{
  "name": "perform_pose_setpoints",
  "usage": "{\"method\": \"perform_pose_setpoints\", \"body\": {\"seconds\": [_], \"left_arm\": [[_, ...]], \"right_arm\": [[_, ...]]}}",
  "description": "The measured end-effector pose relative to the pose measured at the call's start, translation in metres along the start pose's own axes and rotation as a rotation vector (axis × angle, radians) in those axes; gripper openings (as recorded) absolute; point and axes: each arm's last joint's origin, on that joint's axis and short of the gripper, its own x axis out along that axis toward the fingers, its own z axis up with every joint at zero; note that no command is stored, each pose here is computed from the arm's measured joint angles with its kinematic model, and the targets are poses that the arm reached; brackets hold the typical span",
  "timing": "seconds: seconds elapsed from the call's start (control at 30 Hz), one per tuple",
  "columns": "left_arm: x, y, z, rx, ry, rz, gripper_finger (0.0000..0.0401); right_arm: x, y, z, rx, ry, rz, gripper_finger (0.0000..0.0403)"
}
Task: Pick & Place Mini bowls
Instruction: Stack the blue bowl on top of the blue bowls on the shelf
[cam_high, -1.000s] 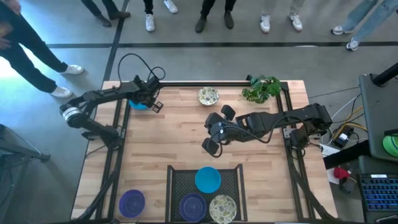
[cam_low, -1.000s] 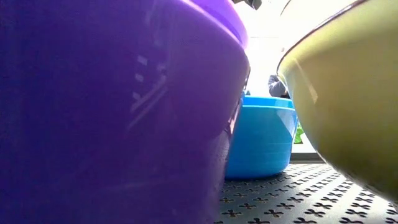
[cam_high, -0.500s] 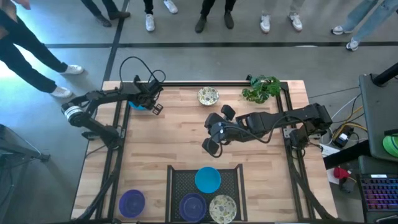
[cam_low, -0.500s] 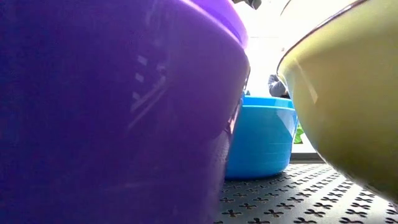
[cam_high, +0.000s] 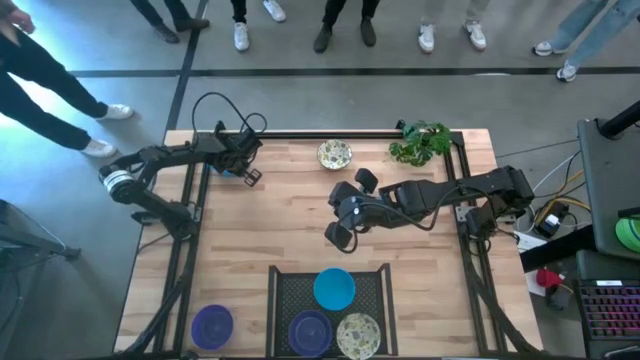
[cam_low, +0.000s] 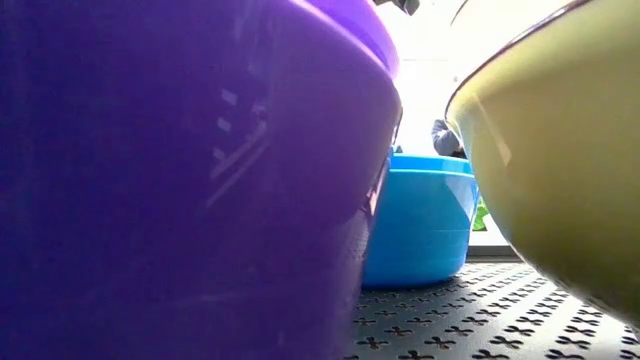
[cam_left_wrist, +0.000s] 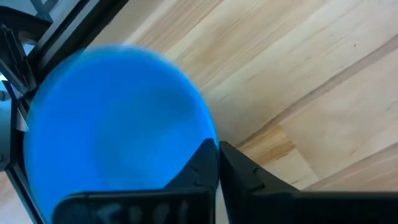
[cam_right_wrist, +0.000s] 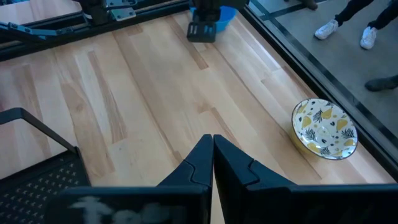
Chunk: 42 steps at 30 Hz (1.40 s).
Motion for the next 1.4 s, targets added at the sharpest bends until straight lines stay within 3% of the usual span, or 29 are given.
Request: {"method": "perform_pose_setpoints", "body": {"seconds": [0.37, 0.73, 1.17, 1.4], "left_arm": [[-0.005, -0.003, -0.002, 0.106, -0.014, -0.007, 0.0001], [-0.061, -0.016, 0.002, 0.200, -0.240, -0.068, 0.0001], [-0.142, -0.079, -0.011, 0.518, -0.528, -0.194, 0.0000], [-0.180, -0.114, -0.028, 0.711, -0.628, -0.326, 0.0000]], "right_arm": [[0.000, 0.000, 0.000, 0.002, -0.001, 0.000, 0.0008], [0.000, 0.000, 0.000, -0.004, -0.002, -0.001, 0.0008], [0.000, 0.000, 0.000, -0.047, -0.001, -0.001, 0.0008], [-0.008, -0.002, 0.001, -0.044, -0.008, 0.012, 0.0008]]}}
